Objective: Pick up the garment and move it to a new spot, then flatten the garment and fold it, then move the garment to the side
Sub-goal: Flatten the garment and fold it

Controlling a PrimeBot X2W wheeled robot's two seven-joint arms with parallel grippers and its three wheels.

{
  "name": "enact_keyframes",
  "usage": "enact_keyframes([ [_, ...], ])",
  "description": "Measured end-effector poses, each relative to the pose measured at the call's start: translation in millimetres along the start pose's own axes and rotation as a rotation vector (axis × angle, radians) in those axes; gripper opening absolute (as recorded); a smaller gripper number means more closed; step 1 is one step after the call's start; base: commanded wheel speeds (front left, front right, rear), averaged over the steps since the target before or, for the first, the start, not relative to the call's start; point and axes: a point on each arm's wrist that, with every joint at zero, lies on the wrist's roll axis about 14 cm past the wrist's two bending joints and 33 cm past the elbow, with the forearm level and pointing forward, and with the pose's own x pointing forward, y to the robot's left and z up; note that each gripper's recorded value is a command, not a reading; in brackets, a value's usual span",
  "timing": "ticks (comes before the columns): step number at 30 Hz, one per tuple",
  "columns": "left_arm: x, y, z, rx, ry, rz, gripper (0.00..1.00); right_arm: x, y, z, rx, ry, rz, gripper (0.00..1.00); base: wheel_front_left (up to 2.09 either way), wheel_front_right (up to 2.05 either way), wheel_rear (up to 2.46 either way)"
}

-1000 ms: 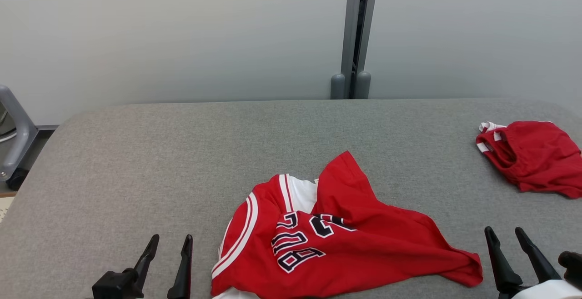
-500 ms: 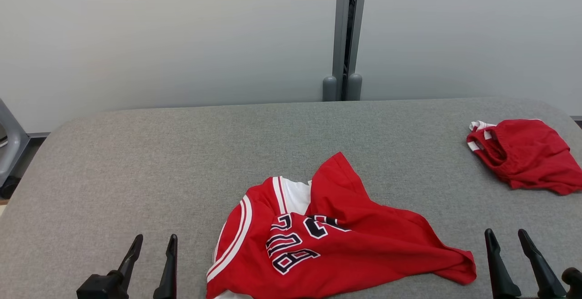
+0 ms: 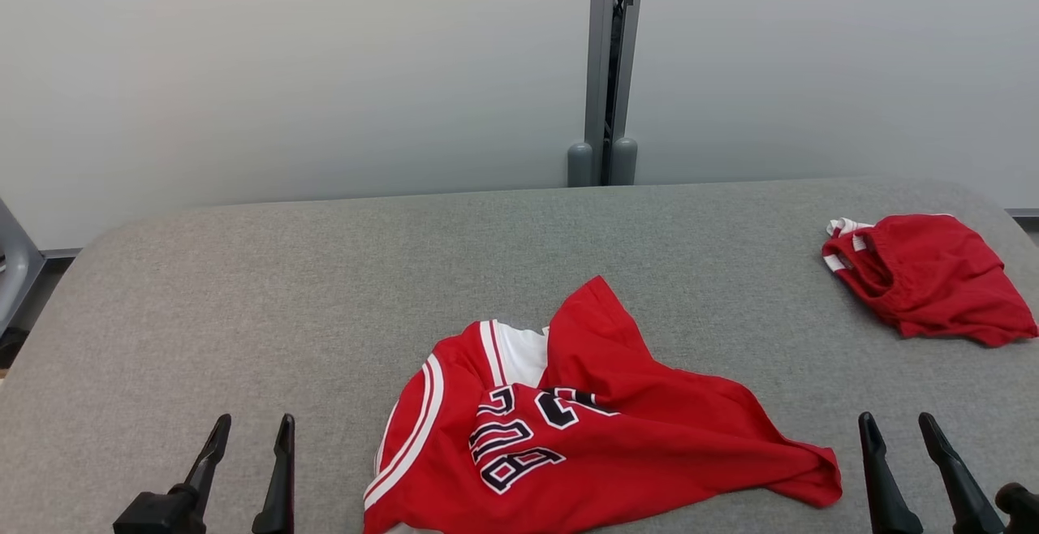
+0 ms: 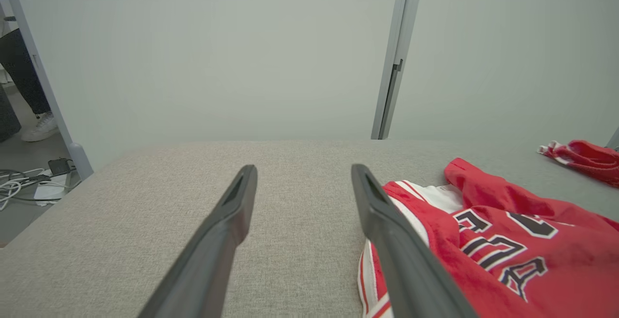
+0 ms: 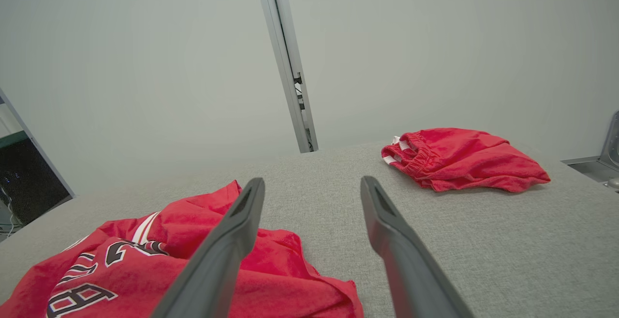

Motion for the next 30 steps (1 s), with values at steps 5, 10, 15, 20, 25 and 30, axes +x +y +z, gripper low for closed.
enact_keyframes([
  [5, 1.2, -2.4, -2.9, 0.008, 0.011, -0.012, 1.0, -2.1, -0.1, -0.5, -0.003, 0.002, 0.0, 1.0, 0.0, 0.0, 0.0],
  [10, 33.5, -21.1, 18.1, 0.061, -0.03, -0.112, 1.0, 0.1, -0.4, -0.7, -0.007, 0.004, 0.002, 1.0, 0.0, 0.0, 0.0],
  [15, 66.4, -41.4, 39.0, 0.101, -0.032, -0.222, 1.0, -0.9, -7.6, -4.5, -0.004, 0.017, -0.022, 1.0, 0.0, 0.0, 0.0],
  [20, 98.5, -67.3, 48.4, 0.125, 0.036, -0.339, 1.0, -5.7, -16.6, -13.1, 0.003, 0.044, -0.058, 1.0, 0.0, 0.0, 0.0],
  [25, 121.2, -87.7, 40.6, 0.126, 0.133, -0.42, 1.0, -11.7, -30.1, -18.1, 0.005, 0.062, -0.106, 1.0, 0.0, 0.0, 0.0],
  [30, 131.8, -108.7, 13.1, 0.135, 0.258, -0.495, 1.0, -15.7, -41.3, -22.7, 0.008, 0.08, -0.147, 1.0, 0.0, 0.0, 0.0],
])
